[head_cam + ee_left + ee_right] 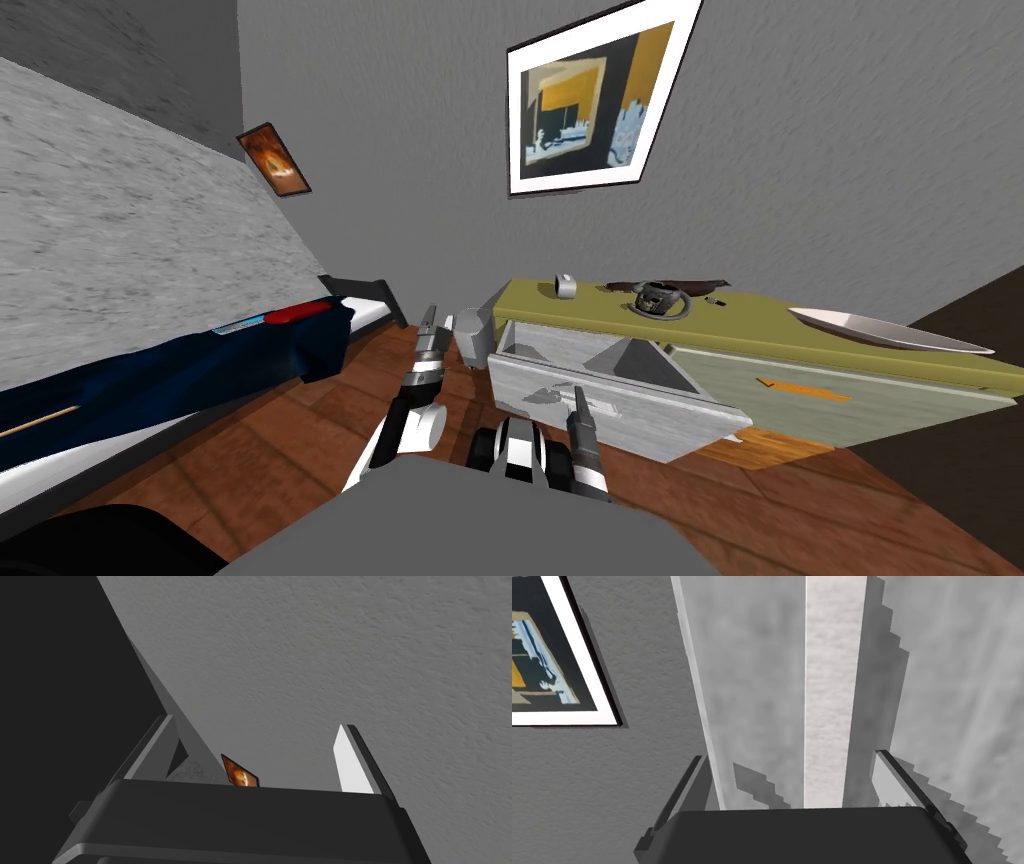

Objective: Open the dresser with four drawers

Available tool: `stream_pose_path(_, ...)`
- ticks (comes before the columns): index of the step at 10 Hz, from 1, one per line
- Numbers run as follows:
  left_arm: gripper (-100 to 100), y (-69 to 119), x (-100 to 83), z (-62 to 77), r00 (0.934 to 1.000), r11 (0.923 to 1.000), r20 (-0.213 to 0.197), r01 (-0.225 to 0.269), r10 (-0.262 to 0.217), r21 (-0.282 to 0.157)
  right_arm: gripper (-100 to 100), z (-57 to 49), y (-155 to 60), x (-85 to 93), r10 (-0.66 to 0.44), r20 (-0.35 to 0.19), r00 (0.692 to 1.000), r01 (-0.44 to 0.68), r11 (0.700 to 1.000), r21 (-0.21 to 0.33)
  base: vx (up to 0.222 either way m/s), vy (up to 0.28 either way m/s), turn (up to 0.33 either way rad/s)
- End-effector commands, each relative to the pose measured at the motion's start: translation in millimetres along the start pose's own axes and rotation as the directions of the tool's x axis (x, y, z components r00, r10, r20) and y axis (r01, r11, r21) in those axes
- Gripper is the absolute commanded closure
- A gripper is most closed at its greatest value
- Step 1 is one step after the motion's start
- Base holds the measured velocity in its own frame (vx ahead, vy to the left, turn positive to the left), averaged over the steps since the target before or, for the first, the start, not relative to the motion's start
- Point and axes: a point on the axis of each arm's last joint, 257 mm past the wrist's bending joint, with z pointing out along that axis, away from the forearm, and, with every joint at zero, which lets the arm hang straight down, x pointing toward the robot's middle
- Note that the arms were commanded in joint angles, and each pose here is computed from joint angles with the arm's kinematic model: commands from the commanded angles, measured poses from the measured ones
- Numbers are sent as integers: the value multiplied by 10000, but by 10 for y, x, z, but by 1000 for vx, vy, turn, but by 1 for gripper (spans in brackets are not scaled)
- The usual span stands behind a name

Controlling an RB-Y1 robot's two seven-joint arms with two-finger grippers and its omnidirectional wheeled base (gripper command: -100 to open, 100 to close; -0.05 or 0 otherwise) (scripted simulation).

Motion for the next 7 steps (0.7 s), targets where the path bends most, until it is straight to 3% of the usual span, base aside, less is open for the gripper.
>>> stream_pose_path(1,0,0,0,0,10000,10000,0,-1,1,0,-100,5,-152,-72,-15,91,10000,15,10000,-6,43,-24,-20)
stream_pose_path(6,0,0,0,0,10000,10000,0,-1,1,0,-100,-7,-445,-188,-19,230,9997,18,10000,33,13,-17,-24)
stream_pose_path(7,0,0,0,0,10000,10000,0,-1,1,0,-100,-62,-319,-179,-68,290,9996,75,9997,-250,8,-8,-3)
